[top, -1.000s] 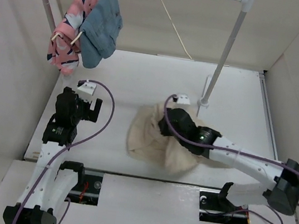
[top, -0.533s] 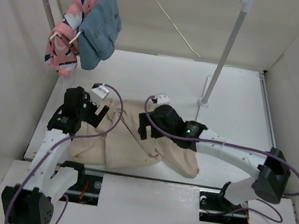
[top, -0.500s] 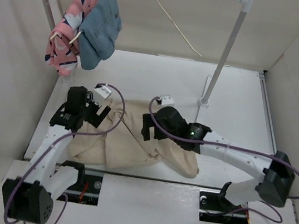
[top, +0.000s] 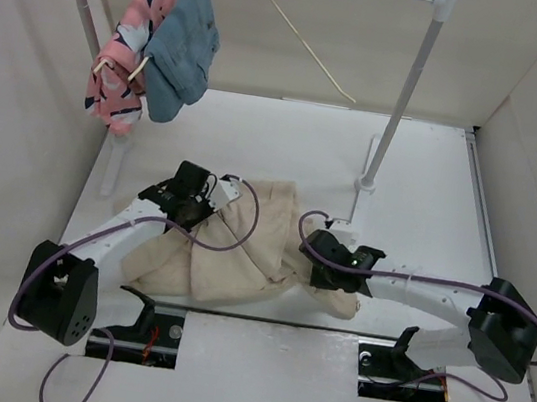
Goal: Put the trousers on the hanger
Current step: Flatten out the trousers at the center of the board.
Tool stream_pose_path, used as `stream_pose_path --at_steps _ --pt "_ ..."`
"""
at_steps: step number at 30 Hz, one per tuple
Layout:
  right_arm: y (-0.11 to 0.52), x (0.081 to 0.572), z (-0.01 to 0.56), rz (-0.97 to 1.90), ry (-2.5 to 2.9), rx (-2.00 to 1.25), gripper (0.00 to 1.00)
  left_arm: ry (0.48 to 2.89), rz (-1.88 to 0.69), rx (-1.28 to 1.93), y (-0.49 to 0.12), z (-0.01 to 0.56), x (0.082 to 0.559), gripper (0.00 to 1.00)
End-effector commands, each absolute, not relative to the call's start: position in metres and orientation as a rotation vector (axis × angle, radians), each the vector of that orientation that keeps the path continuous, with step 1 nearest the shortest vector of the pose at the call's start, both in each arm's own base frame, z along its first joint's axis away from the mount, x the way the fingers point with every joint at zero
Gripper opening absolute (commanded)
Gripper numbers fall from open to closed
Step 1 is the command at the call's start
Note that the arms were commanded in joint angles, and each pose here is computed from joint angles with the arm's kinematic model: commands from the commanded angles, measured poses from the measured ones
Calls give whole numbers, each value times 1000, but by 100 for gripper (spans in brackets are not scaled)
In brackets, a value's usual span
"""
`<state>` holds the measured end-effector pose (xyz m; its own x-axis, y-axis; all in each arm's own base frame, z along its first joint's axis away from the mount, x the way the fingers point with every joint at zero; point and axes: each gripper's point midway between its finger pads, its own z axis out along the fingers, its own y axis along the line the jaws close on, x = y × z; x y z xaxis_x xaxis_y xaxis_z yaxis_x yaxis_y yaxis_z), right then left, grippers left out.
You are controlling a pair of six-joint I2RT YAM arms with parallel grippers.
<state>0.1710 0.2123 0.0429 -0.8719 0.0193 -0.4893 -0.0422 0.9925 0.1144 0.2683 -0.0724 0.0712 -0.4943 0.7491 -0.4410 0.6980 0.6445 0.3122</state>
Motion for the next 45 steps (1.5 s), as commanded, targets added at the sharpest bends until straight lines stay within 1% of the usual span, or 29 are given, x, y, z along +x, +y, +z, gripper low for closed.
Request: stream_pose_path --at_steps 1,2,6,9,10,11,12,16,17,18,19,20,21,22,23,24,26,28,29,30,31,32,34,36,38,39,42,43,45 --pt "222 190 56 237 2556 75 16 2293 103 1095 -80 82 277 0" --pt "217 199 60 211 2534 51 0 2280 104 1088 -79 85 274 0" --pt "220 263 110 233 2375 43 0 2212 150 1037 -71 107 271 0" --pt "231 324 150 373 2269 73 0 2146 159 1019 -68 126 263 0" --pt "245 334 158 489 2264 46 0 2137 149 1019 -68 129 260 0" --pt "252 363 193 577 2166 65 0 2130 155 1031 -66 129 256 0" --pt "263 376 192 598 2169 28 0 2116 156 1024 -65 135 252 0" --pt "308 417 233 719 2088 -45 0 2121 155 1027 -62 136 246 0" --pt "317 423 236 744 2083 -60 0 2133 139 1024 -63 132 244 12" --pt "327 433 255 776 2041 -70 11 2133 139 1024 -63 132 244 23" --pt "338 444 249 808 2062 -105 45 2135 124 1018 -65 131 243 41" --pt "341 448 228 785 2100 -118 46 2141 112 1026 -67 129 243 41" --pt "343 441 208 798 2194 -174 69 2146 108 1016 -67 129 242 49" --pt "347 449 224 783 2195 -199 76 2150 107 1018 -68 129 244 58" --pt "343 453 184 683 2308 -255 79 2169 102 1015 -68 125 244 62" --pt "328 456 170 554 2369 -241 81 2178 102 1019 -68 123 244 65" --pt "312 434 156 422 2456 -257 85 2208 115 1028 -66 116 245 69" --pt "306 421 160 457 2437 -203 87 2244 181 1020 -56 106 245 70" --pt "286 399 129 425 2511 -167 89 2259 219 1013 -51 105 246 72" --pt "280 386 155 482 2459 -97 100 2281 259 1010 -45 98 247 75" --pt "267 380 154 463 2456 -40 100 2290 335 986 -35 97 248 75" --pt "254 358 131 418 2514 -17 100 2321 367 954 -27 94 249 75" --pt "241 333 136 401 2516 45 100 2359 416 895 -10 93 250 76" --pt "230 298 110 307 2578 32 100 2390 421 900 -7 86 246 76" --pt "226 277 109 310 2587 78 100 2425 342 946 -15 76 239 77" --pt "219 260 92 297 2635 81 100 2423 316 954 -18 75 238 77" --pt "235 236 94 487 2624 97 97 2473 249 968 -25 60 232 77" --pt "233 220 81 498 2655 85 97 2471 237 970 -27 59 233 77" --pt "241 210 83 586 2641 92 97 2482 236 976 -27 47 234 77"
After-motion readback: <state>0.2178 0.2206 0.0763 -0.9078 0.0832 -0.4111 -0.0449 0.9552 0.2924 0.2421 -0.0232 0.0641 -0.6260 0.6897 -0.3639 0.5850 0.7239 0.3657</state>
